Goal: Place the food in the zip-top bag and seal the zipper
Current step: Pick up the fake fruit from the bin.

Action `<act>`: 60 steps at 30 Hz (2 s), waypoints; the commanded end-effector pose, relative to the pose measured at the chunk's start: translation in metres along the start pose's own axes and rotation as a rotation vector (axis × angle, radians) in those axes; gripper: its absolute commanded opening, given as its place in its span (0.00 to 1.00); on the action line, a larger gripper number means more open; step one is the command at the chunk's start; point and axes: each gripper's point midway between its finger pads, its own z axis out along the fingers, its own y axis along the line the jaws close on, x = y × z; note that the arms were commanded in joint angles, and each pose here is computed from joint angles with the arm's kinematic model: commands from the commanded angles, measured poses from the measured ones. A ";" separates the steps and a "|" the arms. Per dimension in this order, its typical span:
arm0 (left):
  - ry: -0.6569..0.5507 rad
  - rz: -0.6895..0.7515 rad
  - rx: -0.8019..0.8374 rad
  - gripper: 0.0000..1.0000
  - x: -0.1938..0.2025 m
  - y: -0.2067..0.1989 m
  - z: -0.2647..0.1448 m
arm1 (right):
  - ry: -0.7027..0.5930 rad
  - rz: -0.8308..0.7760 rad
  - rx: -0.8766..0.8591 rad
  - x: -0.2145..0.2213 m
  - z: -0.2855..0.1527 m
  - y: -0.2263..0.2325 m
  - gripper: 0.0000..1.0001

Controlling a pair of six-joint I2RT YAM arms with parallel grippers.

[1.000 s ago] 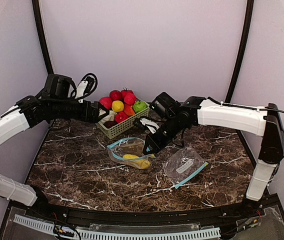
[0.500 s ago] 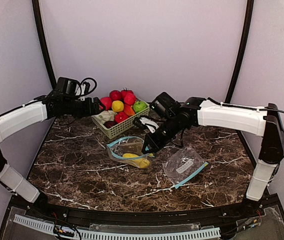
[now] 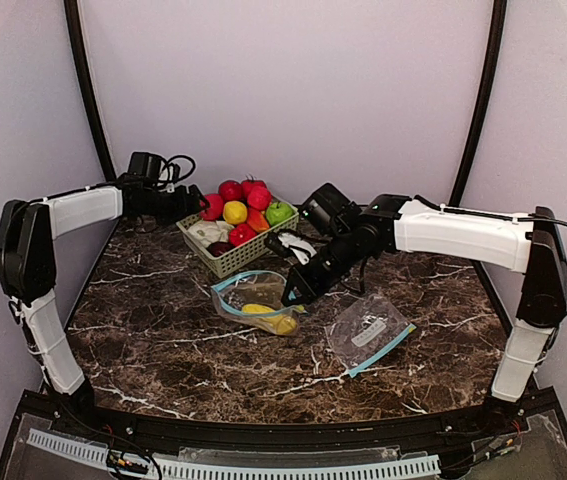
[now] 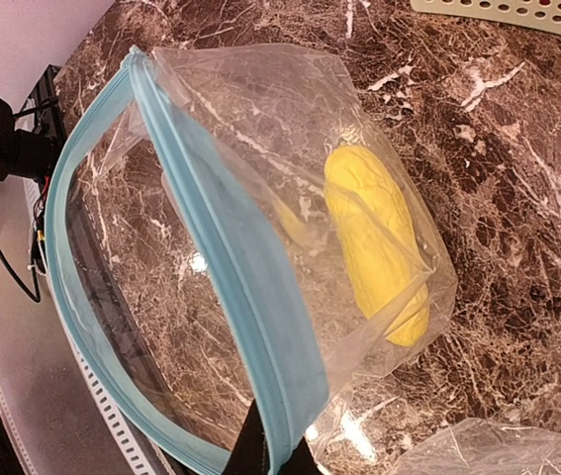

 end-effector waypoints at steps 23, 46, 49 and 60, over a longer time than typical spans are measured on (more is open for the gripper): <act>-0.021 -0.112 0.165 0.85 -0.041 0.031 0.079 | -0.065 0.010 -0.042 -0.017 -0.012 0.010 0.00; -0.027 -0.148 0.203 0.69 -0.046 0.031 0.095 | -0.061 0.011 -0.039 -0.017 -0.010 0.009 0.00; -0.021 -0.151 0.211 0.67 -0.046 0.028 0.093 | -0.061 0.012 -0.038 -0.017 -0.010 0.009 0.00; -0.089 -0.093 0.146 0.64 -0.054 0.024 0.050 | -0.063 0.007 -0.039 -0.018 -0.010 0.009 0.00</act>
